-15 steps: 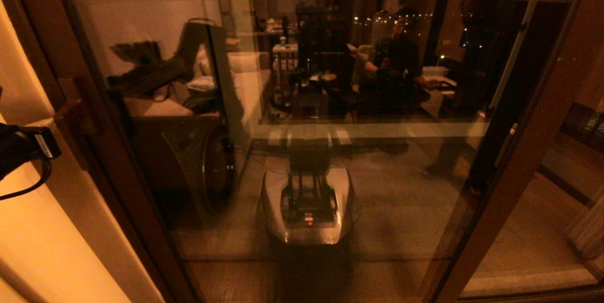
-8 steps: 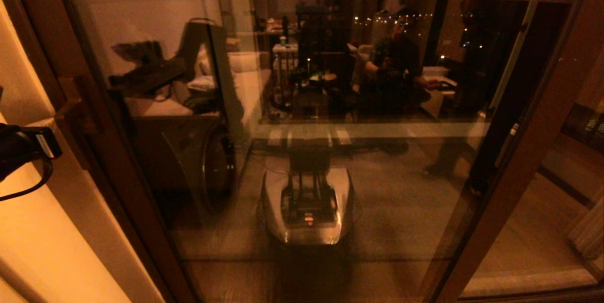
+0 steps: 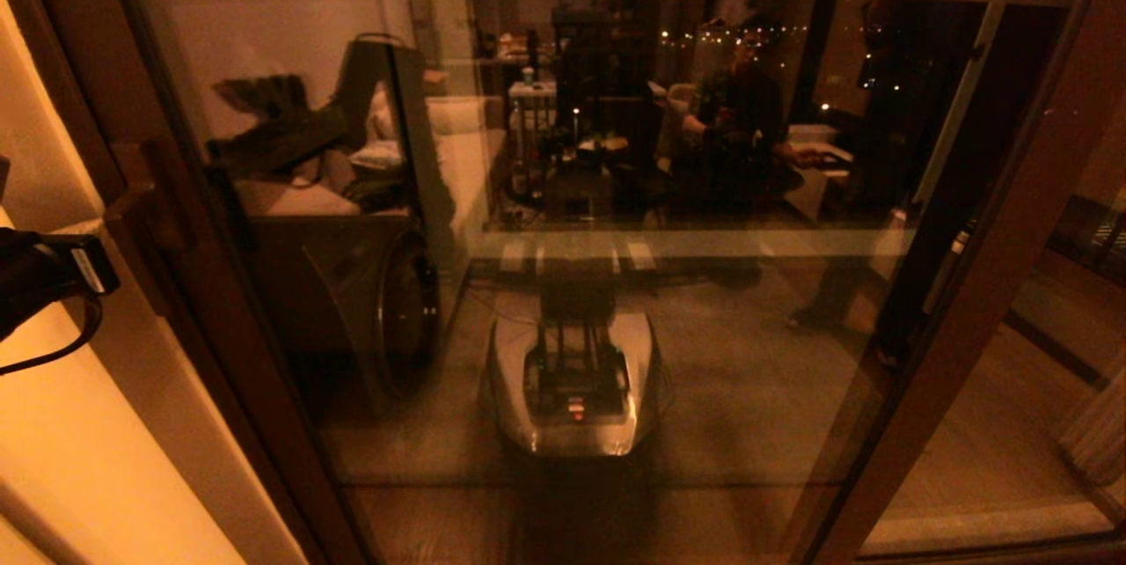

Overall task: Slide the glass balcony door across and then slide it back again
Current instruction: Open the slid door

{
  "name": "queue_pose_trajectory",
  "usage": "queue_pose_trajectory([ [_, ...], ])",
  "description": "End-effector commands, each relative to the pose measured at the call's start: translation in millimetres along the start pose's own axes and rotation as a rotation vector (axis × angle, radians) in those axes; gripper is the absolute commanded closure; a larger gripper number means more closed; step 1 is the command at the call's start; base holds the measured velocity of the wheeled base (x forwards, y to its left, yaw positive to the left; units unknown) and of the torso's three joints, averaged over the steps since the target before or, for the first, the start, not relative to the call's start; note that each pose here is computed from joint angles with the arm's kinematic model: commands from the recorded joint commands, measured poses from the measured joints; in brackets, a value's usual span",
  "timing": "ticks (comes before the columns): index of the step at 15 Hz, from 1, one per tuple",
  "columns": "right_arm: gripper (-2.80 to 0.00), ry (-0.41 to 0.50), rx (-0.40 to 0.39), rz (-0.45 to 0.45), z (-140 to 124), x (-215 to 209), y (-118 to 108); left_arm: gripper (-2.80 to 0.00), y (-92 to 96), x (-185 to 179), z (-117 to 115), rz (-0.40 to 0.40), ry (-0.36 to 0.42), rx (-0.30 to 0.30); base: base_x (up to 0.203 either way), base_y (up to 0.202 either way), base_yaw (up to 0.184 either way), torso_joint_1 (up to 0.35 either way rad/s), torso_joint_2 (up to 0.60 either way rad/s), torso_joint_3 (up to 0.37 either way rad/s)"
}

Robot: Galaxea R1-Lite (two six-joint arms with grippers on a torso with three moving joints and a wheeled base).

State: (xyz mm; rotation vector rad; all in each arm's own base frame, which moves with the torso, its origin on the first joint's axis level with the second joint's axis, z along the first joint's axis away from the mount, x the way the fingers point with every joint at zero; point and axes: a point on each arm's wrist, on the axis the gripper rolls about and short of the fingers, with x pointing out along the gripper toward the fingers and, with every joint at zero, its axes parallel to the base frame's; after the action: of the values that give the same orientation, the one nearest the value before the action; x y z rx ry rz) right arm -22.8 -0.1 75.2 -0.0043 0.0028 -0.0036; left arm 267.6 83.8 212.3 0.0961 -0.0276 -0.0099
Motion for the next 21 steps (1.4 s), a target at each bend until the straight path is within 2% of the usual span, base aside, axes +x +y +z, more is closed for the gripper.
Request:
queue_pose_trajectory([
  [1,0.0,0.002,0.0,0.001,0.0,0.1,0.0,0.0,-1.0,-1.1,1.6,-0.006,-0.011,0.005,0.0,0.0,0.0,0.0,0.0,0.0],
  [14,0.0,0.002,0.0,0.001,0.0,0.1,0.0,0.0,-6.4,-3.8,3.2,-0.02,-0.015,0.007,0.0,0.0,0.0,0.0,0.0,0.0],
  [19,0.0,0.002,0.0,0.001,0.0,0.1,0.0,0.0,-22.6,-3.9,4.6,-0.073,-0.02,0.007,0.0,0.0,0.0,0.0,0.0,0.0],
  [21,0.0,0.001,0.0,0.001,0.0,0.1,0.0,0.0,-31.3,-0.4,5.8,-0.07,-0.021,0.006,0.0,0.0,0.0,0.0,0.0,0.0],
])
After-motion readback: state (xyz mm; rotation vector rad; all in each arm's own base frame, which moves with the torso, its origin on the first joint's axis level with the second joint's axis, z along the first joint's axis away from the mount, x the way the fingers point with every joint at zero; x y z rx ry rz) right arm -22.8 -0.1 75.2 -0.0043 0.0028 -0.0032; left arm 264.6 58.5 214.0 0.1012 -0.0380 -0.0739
